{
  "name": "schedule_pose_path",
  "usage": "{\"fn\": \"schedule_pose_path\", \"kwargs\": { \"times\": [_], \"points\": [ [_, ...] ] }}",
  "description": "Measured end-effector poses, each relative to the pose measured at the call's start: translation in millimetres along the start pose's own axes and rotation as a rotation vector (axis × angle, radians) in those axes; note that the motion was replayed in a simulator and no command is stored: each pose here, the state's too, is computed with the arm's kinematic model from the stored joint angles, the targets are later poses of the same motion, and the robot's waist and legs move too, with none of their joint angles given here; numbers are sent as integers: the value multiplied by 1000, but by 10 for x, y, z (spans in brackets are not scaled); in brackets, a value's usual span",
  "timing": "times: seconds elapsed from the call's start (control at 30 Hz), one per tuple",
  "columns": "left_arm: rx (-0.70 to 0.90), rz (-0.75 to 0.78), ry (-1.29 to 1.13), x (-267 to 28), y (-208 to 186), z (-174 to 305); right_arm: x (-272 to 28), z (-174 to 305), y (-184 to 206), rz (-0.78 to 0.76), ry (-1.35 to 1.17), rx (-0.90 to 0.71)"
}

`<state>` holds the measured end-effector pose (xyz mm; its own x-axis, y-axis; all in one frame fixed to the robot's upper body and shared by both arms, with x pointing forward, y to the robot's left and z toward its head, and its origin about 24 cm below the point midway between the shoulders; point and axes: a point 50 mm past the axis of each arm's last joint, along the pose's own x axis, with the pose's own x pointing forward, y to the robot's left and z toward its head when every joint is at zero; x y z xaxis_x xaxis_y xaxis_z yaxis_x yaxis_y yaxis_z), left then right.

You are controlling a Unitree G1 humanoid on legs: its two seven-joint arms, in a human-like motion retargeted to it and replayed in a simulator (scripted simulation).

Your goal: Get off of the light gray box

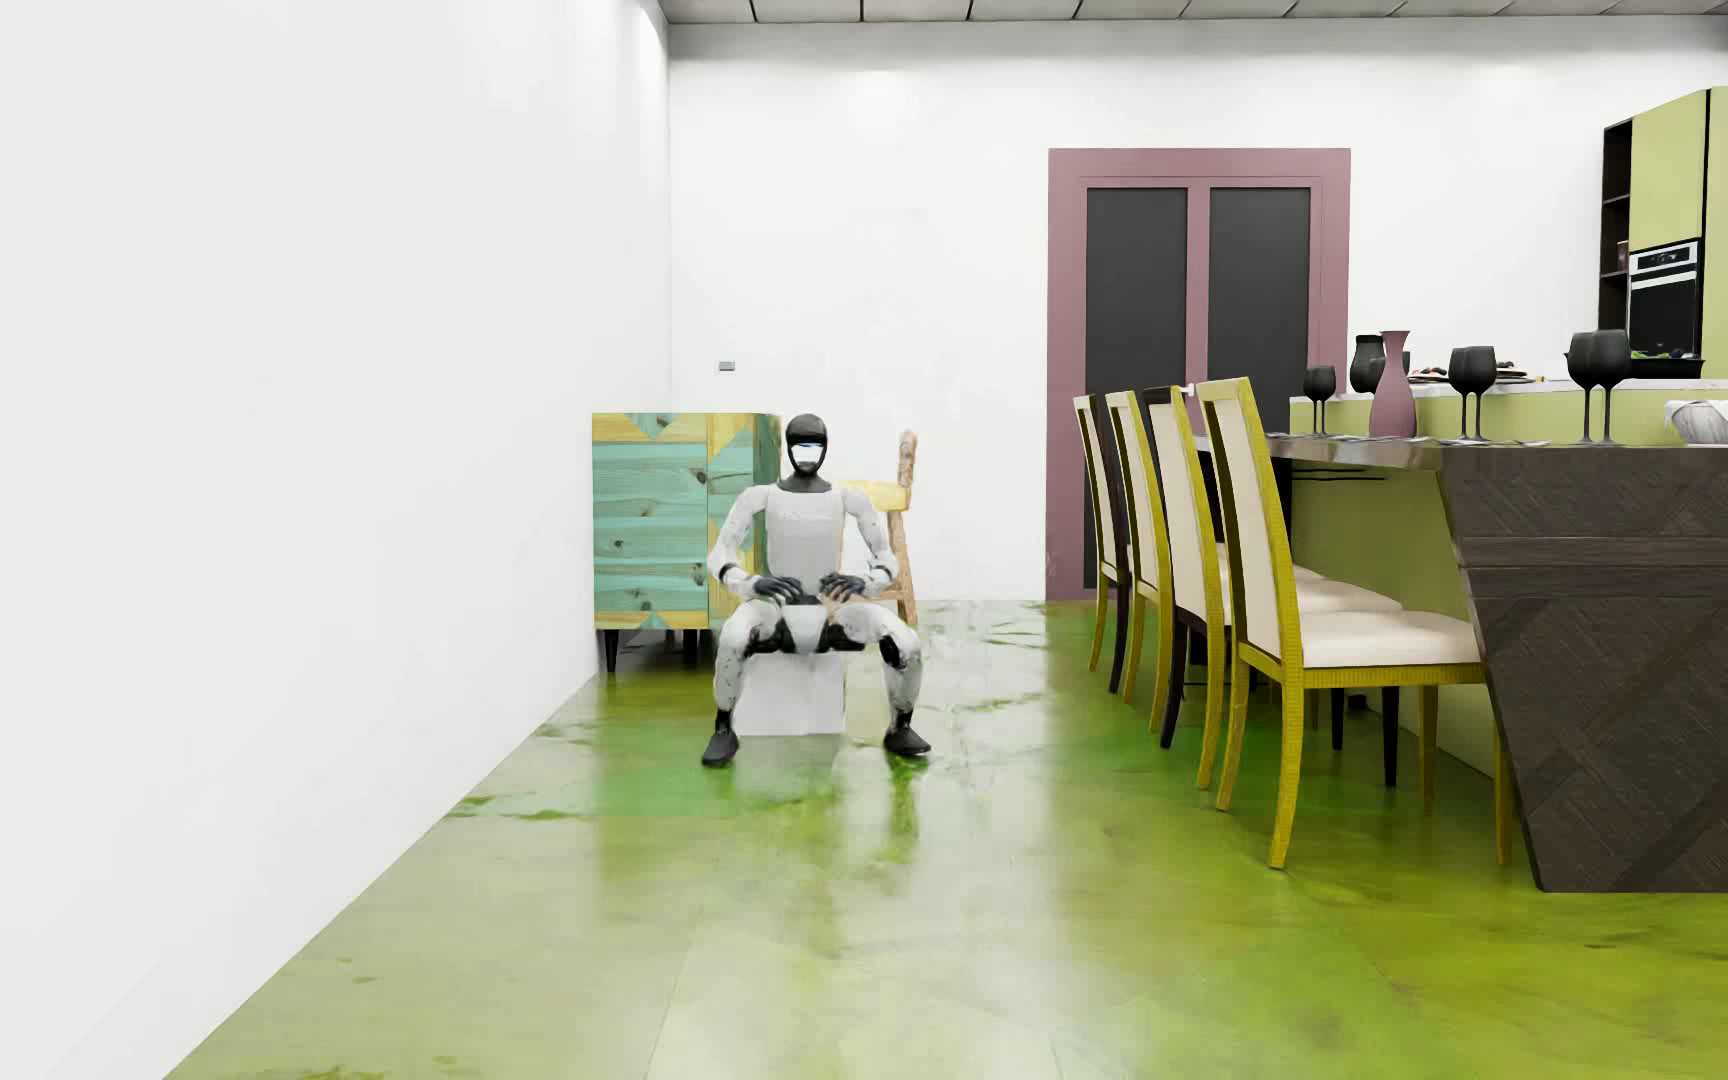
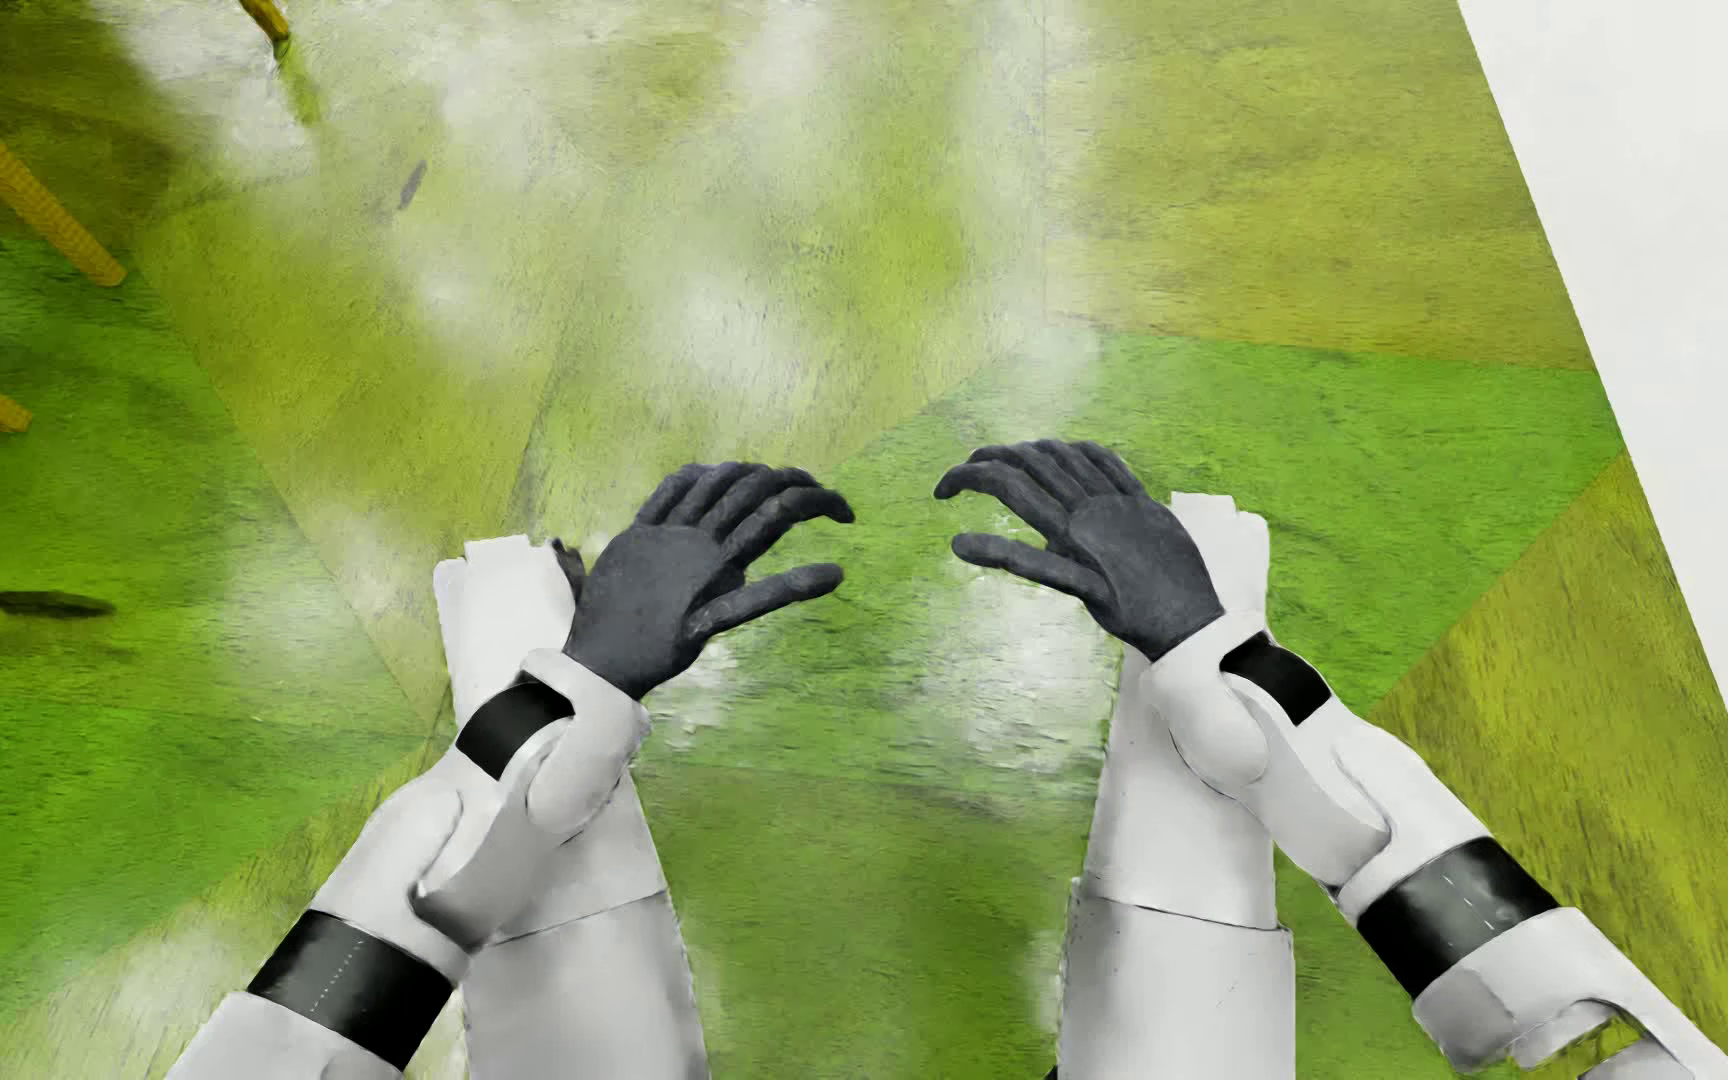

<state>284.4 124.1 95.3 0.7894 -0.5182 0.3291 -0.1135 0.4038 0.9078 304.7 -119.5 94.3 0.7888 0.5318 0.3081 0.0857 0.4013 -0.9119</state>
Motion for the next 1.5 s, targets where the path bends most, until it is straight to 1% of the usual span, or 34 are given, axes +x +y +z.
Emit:
{"fn": "schedule_pose_path", "kwargs": {
  "times": [0.07,0.2,0.23,0.3,0.33,0.37,0.4,0.43,0.47,0.53,0.57,0.6,0.67,0.7,0.73,0.77,0.8,0.83,0.87,0.9,0.93,1.0,1.03,1.07,1.1,1.17,1.2,1.23,1.27,1.3,1.37,1.43,1.47,1.5],
  "points": [
    [23,32,-67,29,206,82,45,93,-150,-13,-71,-31],
    [31,122,-186,-22,448,339,-35,260,-427,-176,-131,-54],
    [59,174,-203,-31,573,389,-41,362,-525,-244,-162,-58],
    [39,259,-306,-133,750,617,-128,535,-723,-402,-230,-56],
    [16,334,-343,-194,838,715,-167,662,-829,-424,-311,-39],
    [13,329,-362,-251,841,809,-228,652,-944,-543,-290,-52],
    [7,289,-384,-354,769,923,-299,589,-995,-582,-262,-98],
    [-8,321,-346,-392,717,889,-319,632,-1040,-502,-336,-166],
    [13,316,-337,-362,752,837,-304,657,-1083,-470,-376,-197],
    [36,352,-321,-270,761,754,-245,609,-982,-434,-372,-142],
    [17,341,-284,-216,667,688,-202,511,-906,-410,-319,-149],
    [-8,284,-231,-160,530,588,-153,471,-743,-318,-308,-133],
    [-13,167,-126,-64,185,397,-48,266,-435,-208,-181,-131],
    [-30,88,-67,-89,-50,273,-30,213,-220,-85,-166,-94],
    [-40,50,10,-92,-197,138,-27,80,-69,-3,-85,-88],
    [-75,-45,56,-119,-402,52,-84,-38,147,130,-33,-65],
    [-54,-116,156,-214,-620,-81,-173,-168,362,255,50,-55],
    [-53,-186,220,-287,-776,-151,-288,-265,575,372,123,8],
    [-84,-212,210,-308,-883,-93,-482,-415,723,448,228,31],
    [-121,-246,186,-352,-905,-73,-619,-429,865,465,287,45],
    [-158,-267,88,-261,-890,105,-781,-509,867,444,343,66],
    [-203,-272,-17,-185,-809,301,-939,-517,857,372,431,174],
    [-217,-261,-20,-195,-747,283,-968,-467,902,282,482,199],
    [-210,-220,-52,-117,-695,367,-1022,-517,857,224,520,182],
    [-213,-222,-37,-134,-663,348,-1048,-504,848,196,530,185],
    [-227,-162,55,-184,-555,198,-1087,-525,847,130,608,213],
    [-219,-141,71,-225,-516,131,-1041,-509,847,73,635,237],
    [-183,-114,63,-189,-461,111,-979,-540,760,20,632,272],
    [-201,-118,88,-261,-471,54,-1035,-532,824,8,710,388],
    [-162,-151,101,-298,-417,-28,-1091,-504,895,-11,771,453],
    [-134,-208,98,-407,-378,-103,-1358,-486,1027,-48,901,455],
    [-120,-281,112,-530,-423,-148,-1641,-678,977,8,991,421],
    [-118,-345,198,-703,-480,-273,-1801,-716,982,86,1008,387],
    [-136,-380,337,-987,-593,-402,-1921,-707,1021,181,995,337]
  ]
}}
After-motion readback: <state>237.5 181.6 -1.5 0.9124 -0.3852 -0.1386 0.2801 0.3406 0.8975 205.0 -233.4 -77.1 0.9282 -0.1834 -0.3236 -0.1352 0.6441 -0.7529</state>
